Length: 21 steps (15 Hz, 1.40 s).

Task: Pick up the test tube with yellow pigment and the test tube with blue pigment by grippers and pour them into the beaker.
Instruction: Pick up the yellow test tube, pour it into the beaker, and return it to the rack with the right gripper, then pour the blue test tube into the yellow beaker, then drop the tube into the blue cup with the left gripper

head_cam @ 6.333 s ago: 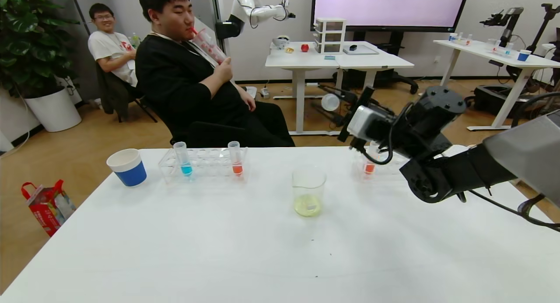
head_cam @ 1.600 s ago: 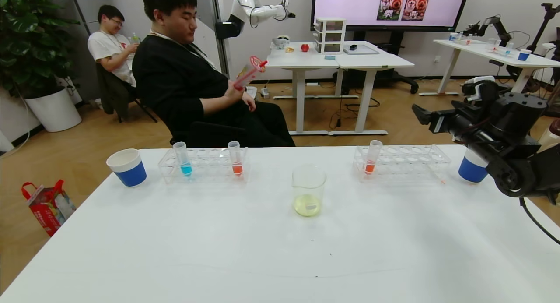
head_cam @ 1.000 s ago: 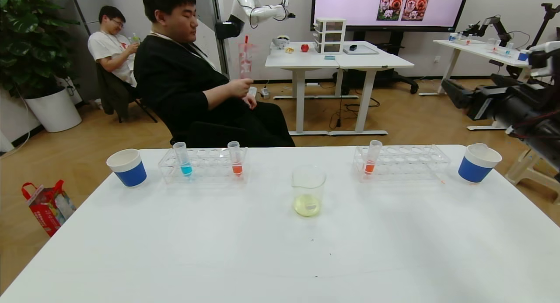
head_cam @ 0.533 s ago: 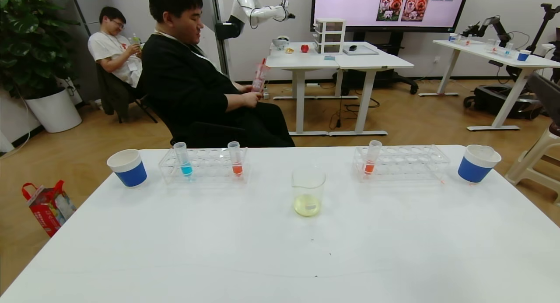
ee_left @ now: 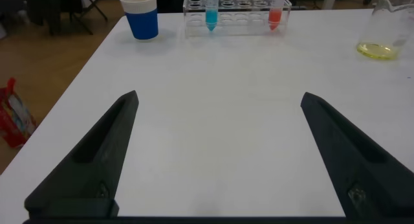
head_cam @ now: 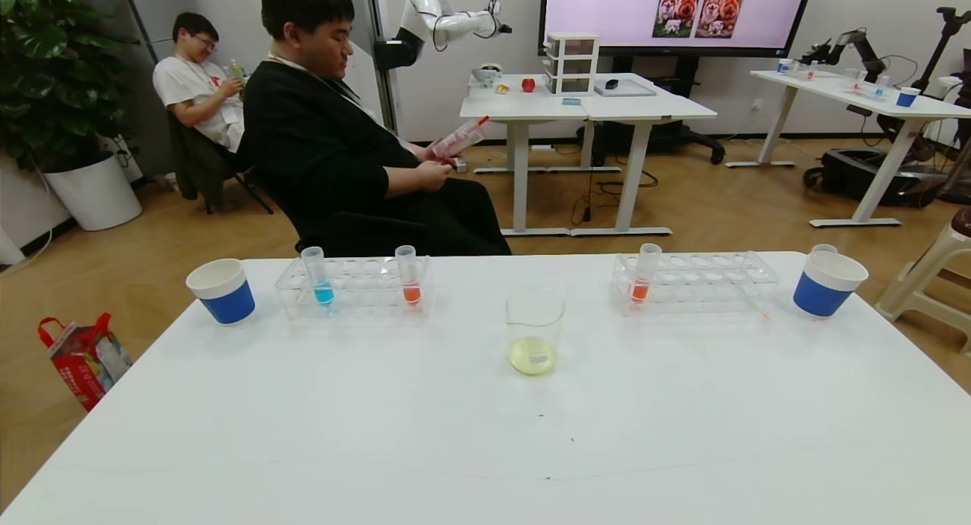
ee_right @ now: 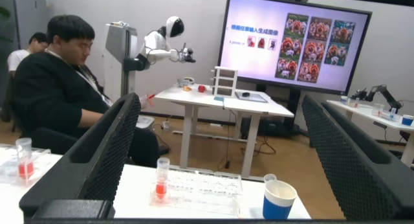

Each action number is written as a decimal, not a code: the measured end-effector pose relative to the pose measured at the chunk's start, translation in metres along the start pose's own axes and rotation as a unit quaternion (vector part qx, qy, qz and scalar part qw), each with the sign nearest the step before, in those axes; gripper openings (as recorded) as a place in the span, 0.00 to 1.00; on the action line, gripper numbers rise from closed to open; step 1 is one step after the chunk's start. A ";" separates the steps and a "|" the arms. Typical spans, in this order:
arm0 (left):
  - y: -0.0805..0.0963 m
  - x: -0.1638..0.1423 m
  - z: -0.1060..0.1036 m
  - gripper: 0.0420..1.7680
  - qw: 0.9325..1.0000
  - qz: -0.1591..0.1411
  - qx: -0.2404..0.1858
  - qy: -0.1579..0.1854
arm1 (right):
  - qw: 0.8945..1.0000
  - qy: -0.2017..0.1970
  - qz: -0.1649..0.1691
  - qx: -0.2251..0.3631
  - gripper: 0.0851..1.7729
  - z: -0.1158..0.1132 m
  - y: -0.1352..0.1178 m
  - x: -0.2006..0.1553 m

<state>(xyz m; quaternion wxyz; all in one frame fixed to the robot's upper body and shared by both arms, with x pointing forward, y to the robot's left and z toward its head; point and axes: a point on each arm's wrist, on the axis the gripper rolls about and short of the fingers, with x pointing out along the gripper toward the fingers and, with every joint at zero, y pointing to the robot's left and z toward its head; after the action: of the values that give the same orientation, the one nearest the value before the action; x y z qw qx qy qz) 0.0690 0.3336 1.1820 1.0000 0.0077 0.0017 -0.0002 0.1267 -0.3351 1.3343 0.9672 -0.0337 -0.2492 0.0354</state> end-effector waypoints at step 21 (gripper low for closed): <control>0.000 0.000 0.000 0.99 1.000 0.000 0.000 0.000 | 0.968 0.251 -0.016 0.010 0.98 -0.105 0.014 -0.123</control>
<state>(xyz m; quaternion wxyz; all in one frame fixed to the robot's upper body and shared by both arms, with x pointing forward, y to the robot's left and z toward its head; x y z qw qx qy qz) 0.0690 0.3336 1.1820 1.0000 0.0075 0.0017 -0.0004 0.0689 -0.3364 1.1823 0.9995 -0.0276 0.0016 0.0127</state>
